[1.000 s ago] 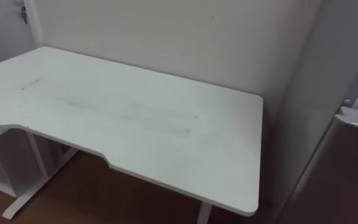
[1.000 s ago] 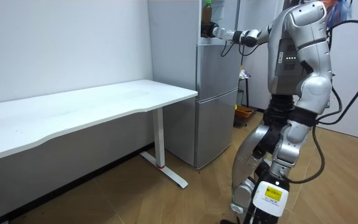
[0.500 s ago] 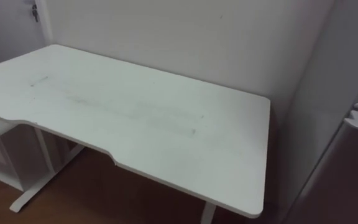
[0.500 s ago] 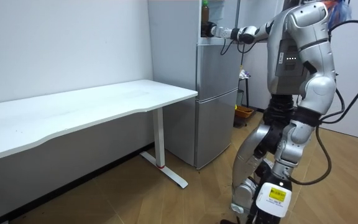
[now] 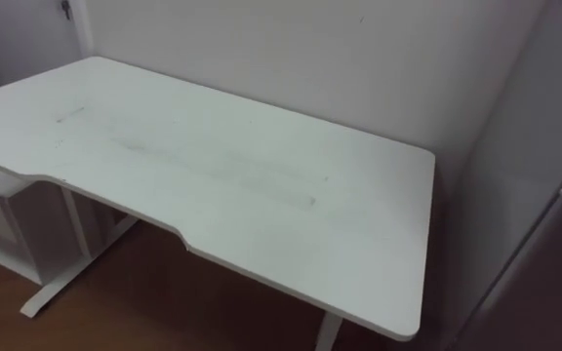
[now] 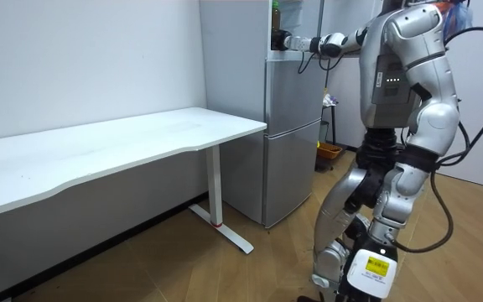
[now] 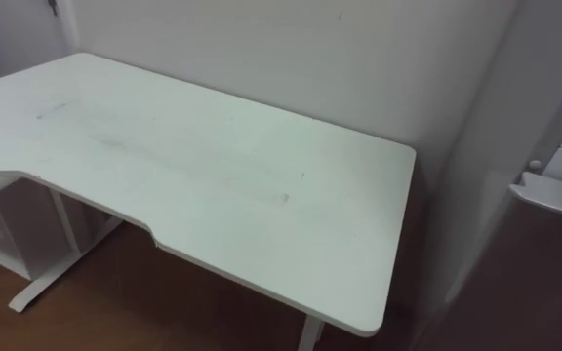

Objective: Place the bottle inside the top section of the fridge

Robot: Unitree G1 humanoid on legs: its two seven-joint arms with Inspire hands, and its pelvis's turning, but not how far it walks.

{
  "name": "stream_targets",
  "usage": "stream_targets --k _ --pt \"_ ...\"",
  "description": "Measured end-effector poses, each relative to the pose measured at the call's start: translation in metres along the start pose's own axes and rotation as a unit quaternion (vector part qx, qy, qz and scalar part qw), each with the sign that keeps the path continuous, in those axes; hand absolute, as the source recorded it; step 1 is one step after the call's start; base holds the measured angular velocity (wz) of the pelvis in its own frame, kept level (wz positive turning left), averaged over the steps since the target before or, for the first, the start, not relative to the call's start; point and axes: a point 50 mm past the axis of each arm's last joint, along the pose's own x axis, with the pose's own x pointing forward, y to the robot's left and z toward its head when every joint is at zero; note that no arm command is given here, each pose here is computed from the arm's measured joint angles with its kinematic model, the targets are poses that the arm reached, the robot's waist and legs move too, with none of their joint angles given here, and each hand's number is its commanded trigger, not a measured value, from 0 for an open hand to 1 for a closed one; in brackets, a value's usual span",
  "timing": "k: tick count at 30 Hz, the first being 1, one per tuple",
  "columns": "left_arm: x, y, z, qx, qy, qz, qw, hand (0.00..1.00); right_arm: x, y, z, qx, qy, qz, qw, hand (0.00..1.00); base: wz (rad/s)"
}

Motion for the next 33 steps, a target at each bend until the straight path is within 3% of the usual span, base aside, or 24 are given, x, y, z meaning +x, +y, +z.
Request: stream_targets --k 25,33 --pt "-0.003 -0.001 0.016 -0.009 -0.030 -0.005 1.000 0.00 0.005 -0.011 0.001 -0.029 0.010 0.029 0.999 0.00 0.00" --pt "-0.004 0.000 0.009 -0.007 -0.019 -0.005 1.000 0.00 0.005 -0.011 -0.003 -0.037 0.030 0.040 0.998 0.00 0.00"
